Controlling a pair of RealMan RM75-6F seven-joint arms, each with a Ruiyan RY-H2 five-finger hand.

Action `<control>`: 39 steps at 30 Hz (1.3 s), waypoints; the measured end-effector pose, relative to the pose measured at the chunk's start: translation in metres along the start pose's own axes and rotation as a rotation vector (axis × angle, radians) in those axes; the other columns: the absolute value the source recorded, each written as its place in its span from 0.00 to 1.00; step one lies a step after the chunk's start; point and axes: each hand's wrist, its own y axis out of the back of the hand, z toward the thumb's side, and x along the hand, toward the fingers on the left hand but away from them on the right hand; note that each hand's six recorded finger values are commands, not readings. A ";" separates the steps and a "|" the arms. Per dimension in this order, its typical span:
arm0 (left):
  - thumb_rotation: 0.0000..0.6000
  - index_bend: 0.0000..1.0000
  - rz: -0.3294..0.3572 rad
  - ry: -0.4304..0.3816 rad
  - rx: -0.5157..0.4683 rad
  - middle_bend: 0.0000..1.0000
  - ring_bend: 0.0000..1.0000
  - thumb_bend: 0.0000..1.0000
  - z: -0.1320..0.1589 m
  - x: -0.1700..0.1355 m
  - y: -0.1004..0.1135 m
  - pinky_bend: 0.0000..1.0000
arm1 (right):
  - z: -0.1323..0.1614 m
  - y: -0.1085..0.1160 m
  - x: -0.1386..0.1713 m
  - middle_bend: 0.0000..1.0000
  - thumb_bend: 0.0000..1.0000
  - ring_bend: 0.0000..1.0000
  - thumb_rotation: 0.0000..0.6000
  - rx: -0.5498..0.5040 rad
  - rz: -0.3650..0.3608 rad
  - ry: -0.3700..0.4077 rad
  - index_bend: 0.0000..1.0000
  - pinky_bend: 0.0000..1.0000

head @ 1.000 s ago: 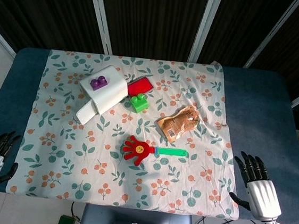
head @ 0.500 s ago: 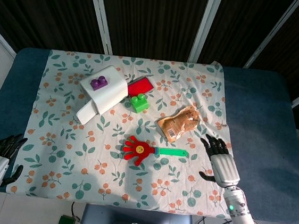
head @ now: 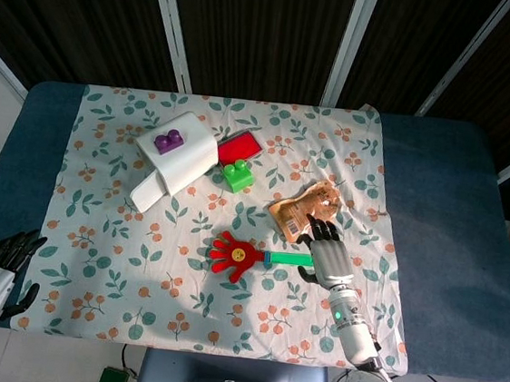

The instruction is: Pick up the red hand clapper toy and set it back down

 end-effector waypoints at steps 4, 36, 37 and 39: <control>1.00 0.01 0.008 0.000 -0.001 0.00 0.00 0.45 0.000 -0.001 0.001 0.13 | 0.007 -0.009 -0.007 0.00 0.39 0.00 1.00 -0.002 0.021 0.002 0.50 0.00; 1.00 0.01 0.035 0.016 -0.031 0.00 0.00 0.45 -0.009 -0.004 0.012 0.13 | 0.033 -0.031 -0.027 0.04 0.43 0.00 1.00 -0.035 0.014 0.025 0.59 0.00; 1.00 0.01 0.037 0.016 -0.031 0.00 0.00 0.45 -0.009 -0.005 0.012 0.13 | 0.033 -0.032 -0.028 0.04 0.43 0.00 1.00 -0.034 0.013 0.024 0.58 0.00; 1.00 0.01 0.040 0.017 -0.032 0.00 0.00 0.45 -0.009 -0.005 0.013 0.13 | 0.032 -0.032 -0.028 0.04 0.43 0.00 1.00 -0.032 0.016 0.020 0.58 0.00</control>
